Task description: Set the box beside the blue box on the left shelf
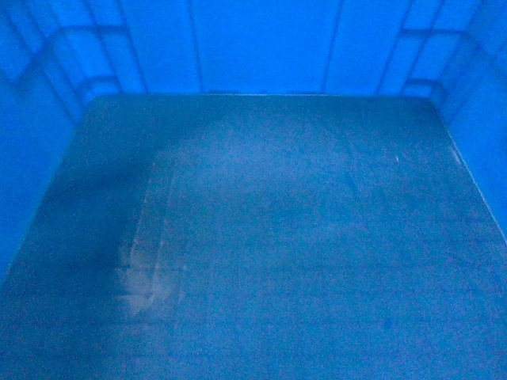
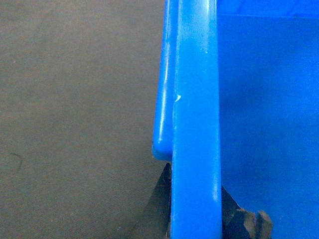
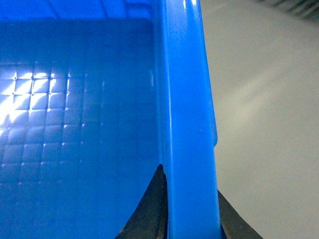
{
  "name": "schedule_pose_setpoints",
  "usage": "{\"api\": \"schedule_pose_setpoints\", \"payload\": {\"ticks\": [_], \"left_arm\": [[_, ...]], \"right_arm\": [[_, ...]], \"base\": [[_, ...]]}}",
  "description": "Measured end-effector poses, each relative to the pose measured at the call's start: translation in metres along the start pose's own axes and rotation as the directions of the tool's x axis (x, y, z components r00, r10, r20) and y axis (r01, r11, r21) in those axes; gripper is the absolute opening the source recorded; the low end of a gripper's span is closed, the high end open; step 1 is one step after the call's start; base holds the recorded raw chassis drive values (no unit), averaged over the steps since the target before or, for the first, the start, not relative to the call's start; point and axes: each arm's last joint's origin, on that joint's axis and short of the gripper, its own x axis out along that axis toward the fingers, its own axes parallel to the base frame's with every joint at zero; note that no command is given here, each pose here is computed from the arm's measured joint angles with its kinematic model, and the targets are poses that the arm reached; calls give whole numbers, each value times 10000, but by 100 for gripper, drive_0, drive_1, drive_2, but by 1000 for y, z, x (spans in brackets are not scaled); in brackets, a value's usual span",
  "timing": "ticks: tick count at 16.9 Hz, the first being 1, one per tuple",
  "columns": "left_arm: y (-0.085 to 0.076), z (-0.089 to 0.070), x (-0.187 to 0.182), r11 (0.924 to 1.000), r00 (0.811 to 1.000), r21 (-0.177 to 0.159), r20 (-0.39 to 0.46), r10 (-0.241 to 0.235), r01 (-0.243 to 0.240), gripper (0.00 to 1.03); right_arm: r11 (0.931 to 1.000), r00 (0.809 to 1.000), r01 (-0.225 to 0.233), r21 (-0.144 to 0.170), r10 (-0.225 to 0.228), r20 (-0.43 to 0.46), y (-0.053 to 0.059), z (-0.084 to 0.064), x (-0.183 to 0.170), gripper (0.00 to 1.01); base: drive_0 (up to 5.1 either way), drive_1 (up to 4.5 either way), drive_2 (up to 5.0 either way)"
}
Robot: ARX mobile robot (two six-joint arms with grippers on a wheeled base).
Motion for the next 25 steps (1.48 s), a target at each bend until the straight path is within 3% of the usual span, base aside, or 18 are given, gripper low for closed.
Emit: {"api": "schedule_pose_setpoints", "payload": {"ticks": [25], "left_arm": [[0, 0, 0, 10000, 10000, 7, -14, -1, 1, 8]], "right_arm": [[10000, 10000, 13, -3, -13, -5, 0, 0, 0, 10]], "base": [[-160, -160, -160]]}}
